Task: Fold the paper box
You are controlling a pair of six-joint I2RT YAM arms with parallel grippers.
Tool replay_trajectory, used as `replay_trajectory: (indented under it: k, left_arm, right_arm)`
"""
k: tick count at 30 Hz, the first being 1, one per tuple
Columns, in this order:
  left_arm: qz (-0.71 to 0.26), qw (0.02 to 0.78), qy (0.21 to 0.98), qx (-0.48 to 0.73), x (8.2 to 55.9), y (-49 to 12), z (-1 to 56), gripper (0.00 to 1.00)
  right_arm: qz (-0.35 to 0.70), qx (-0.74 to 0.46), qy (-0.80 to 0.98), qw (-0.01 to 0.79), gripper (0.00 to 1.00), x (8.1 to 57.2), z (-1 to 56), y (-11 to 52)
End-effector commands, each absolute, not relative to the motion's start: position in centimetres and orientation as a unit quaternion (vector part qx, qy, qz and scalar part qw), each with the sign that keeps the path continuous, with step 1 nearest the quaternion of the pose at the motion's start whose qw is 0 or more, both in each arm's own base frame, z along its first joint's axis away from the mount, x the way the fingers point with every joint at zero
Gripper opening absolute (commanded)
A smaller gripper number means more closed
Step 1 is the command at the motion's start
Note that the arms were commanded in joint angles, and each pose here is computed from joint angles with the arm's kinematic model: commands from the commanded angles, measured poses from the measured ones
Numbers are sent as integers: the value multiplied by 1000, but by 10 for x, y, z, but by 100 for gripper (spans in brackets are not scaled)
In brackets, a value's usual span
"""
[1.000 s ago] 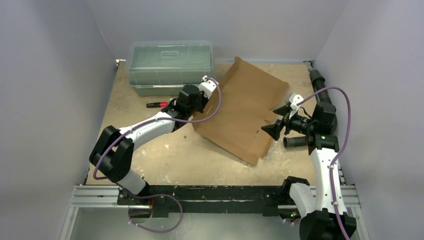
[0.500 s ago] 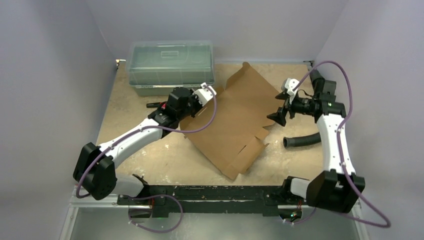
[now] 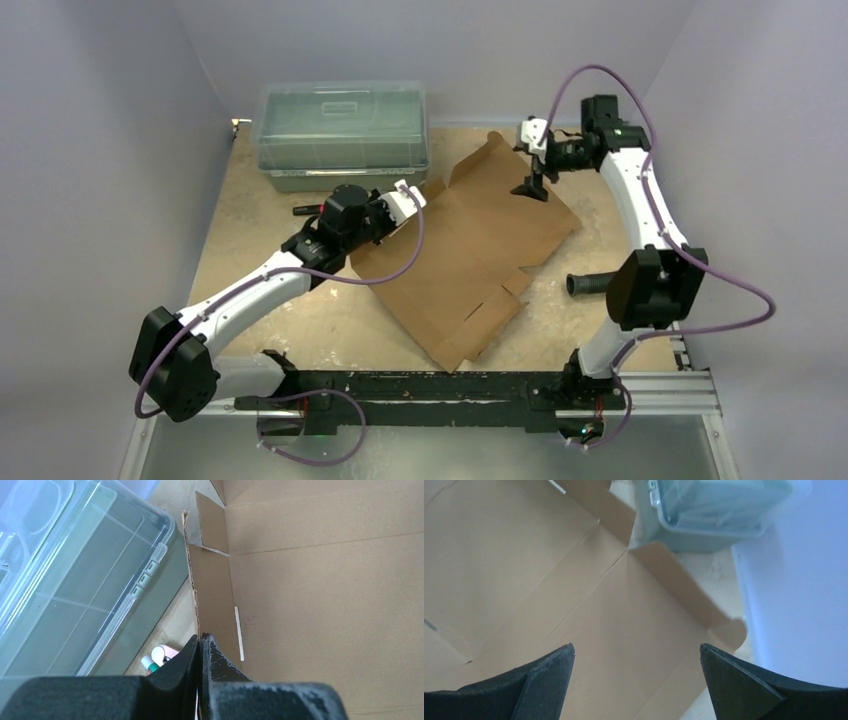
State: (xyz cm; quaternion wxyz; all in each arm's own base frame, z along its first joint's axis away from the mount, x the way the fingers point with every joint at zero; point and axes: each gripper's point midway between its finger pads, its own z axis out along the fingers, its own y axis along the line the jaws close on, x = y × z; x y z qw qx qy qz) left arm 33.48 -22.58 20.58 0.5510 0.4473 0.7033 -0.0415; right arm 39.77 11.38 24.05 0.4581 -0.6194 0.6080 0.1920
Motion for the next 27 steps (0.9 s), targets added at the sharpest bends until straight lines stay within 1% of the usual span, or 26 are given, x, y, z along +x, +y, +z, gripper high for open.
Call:
replay_trajectory:
  k: [1, 5, 9, 13, 15, 16, 22, 27]
  left_arm:
    - [-48, 589, 669, 451, 334, -232, 238, 0]
    - [-50, 595, 663, 451, 334, -233, 247, 0]
    - [-50, 597, 661, 451, 334, -234, 252, 0]
    - [-58, 599, 659, 451, 331, -235, 254, 0]
    - [-63, 600, 658, 450, 329, -236, 255, 0]
    - [-66, 601, 658, 449, 329, -236, 256, 0]
    - [-83, 599, 661, 444, 325, -240, 256, 0]
    - [-90, 598, 662, 442, 321, -242, 257, 0]
  right_arm:
    - [173, -684, 530, 470, 99, 415, 272, 146]
    - [160, -722, 506, 443, 99, 435, 266, 174]
    - [161, -737, 506, 418, 98, 445, 244, 189]
    - [160, -748, 505, 400, 90, 455, 225, 194]
    - [154, -760, 499, 387, 83, 459, 214, 197]
    - [152, -765, 497, 380, 82, 460, 209, 197]
    - [126, -787, 475, 372, 75, 470, 200, 205]
    - [115, -786, 470, 385, 72, 478, 206, 208]
